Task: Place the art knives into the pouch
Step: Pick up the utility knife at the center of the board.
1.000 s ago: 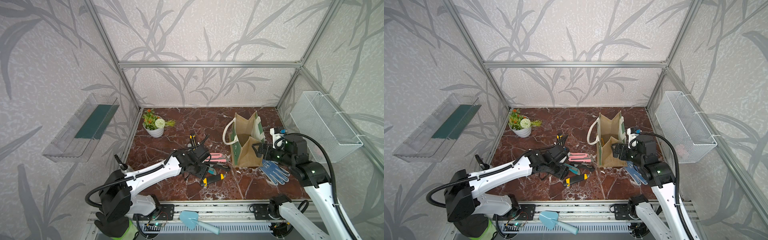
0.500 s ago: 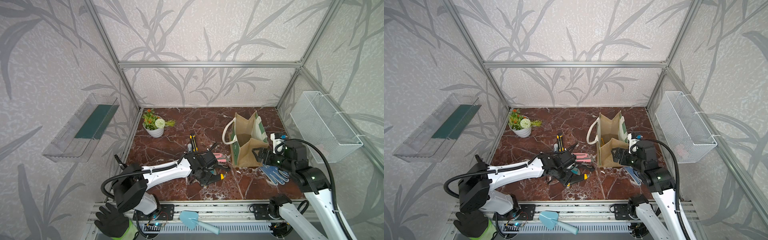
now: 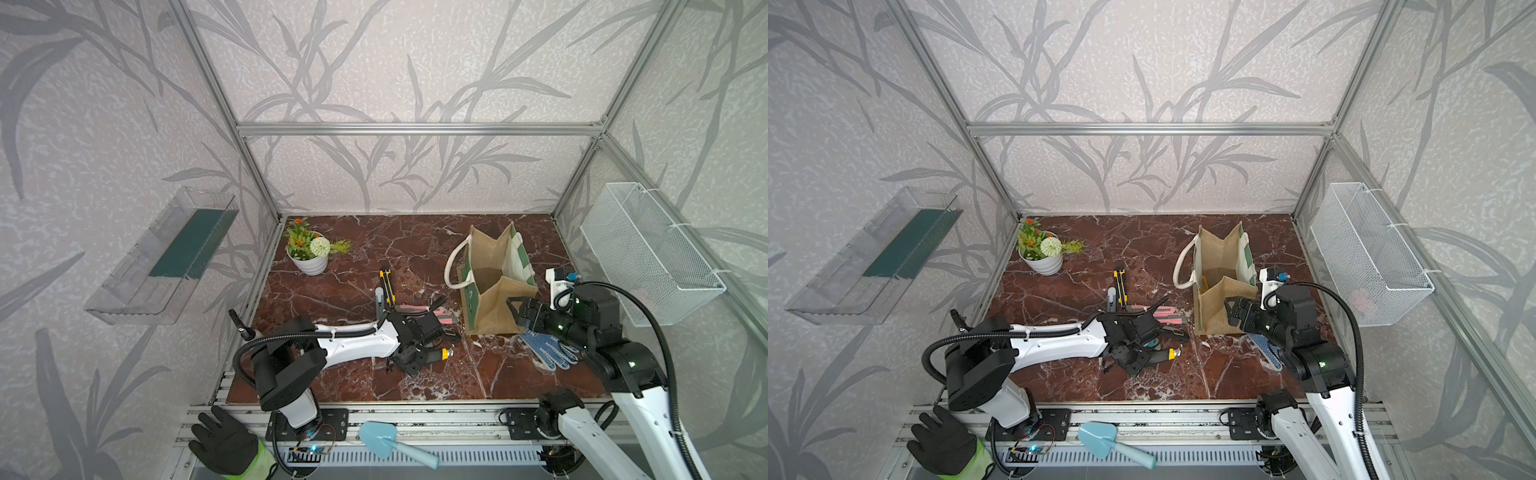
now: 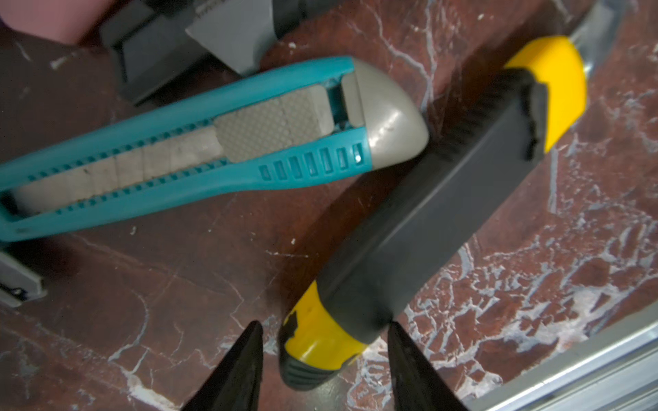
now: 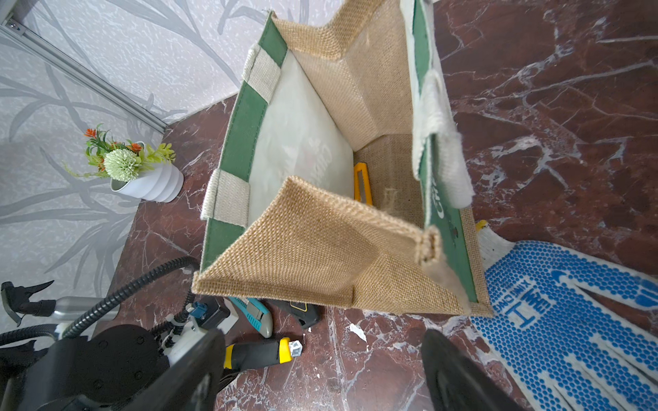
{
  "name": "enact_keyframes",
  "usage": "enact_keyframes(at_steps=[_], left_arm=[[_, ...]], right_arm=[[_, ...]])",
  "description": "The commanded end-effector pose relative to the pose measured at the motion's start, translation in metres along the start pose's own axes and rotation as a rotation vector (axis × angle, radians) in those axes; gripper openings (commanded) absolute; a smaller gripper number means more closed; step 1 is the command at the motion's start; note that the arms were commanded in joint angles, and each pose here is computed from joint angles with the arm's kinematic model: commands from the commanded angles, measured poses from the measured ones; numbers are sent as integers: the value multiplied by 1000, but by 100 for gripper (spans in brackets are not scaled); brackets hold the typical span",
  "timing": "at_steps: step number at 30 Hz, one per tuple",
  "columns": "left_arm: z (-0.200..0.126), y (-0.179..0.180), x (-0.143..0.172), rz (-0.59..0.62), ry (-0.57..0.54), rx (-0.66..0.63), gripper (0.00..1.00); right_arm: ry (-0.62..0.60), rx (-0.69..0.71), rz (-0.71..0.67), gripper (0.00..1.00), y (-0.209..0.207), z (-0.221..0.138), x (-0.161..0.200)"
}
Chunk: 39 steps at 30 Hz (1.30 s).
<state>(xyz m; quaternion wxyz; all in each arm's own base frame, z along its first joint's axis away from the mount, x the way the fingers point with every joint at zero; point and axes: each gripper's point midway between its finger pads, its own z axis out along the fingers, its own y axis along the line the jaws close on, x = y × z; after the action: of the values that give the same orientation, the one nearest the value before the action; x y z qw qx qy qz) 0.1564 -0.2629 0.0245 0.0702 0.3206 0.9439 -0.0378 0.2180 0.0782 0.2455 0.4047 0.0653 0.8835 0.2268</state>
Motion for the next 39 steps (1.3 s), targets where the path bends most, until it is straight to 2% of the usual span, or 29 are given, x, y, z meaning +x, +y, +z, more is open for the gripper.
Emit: enact_keyframes(at_steps=[1,24,39], left_arm=[[6,4,0,-7,2,-32,48],[25,9,-1,7,53,-89,36],[29,2,-12,27,56,-81,41]], right_arm=[[1,18,6,87,-3,-1,1],[-12,51,17,87,-8,0,-5],[-15,59,15,87,-10,-1,-4]])
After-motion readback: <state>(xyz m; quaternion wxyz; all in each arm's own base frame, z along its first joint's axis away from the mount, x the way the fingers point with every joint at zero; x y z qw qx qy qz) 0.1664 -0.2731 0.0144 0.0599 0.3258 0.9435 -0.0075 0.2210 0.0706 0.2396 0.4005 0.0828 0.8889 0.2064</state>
